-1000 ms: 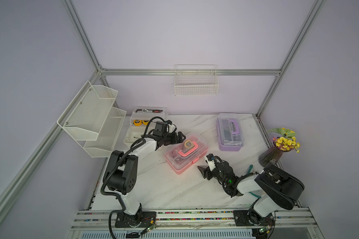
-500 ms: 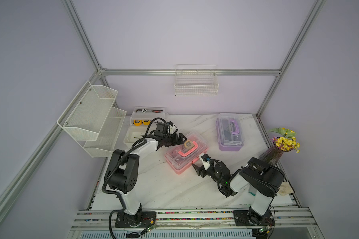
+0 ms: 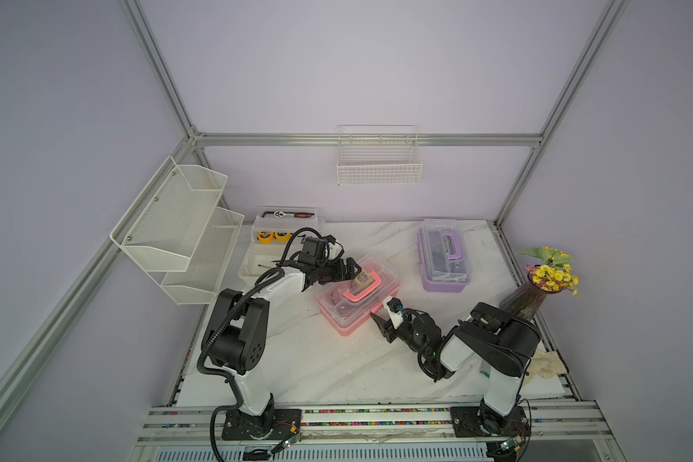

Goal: Close toolboxes
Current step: Fasten the toolbox latch on the toolbox.

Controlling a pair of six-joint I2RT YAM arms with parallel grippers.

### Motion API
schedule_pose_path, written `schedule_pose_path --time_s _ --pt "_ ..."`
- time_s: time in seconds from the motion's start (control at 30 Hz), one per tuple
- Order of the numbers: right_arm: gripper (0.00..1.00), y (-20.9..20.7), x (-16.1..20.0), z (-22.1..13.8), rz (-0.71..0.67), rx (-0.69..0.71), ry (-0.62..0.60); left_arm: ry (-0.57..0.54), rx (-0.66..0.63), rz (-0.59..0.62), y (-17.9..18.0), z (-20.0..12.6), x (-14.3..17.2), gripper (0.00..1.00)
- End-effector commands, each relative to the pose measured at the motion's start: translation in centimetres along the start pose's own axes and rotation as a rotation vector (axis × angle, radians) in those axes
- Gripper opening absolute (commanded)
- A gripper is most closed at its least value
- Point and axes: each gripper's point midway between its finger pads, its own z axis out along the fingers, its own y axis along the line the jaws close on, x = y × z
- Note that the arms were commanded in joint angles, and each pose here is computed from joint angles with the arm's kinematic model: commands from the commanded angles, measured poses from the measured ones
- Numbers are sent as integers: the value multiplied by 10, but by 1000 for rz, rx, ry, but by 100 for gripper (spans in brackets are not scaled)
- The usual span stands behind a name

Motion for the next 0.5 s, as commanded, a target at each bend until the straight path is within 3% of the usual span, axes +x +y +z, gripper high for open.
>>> schedule_pose_path --time_s 0.0,0.47 --pt "45 -3 -20 -8 -9 26 -63 20 -33 12 6 4 7 99" --pt "44 -5 -29 -6 -13 31 -28 34 -36 15 7 7 13 99"
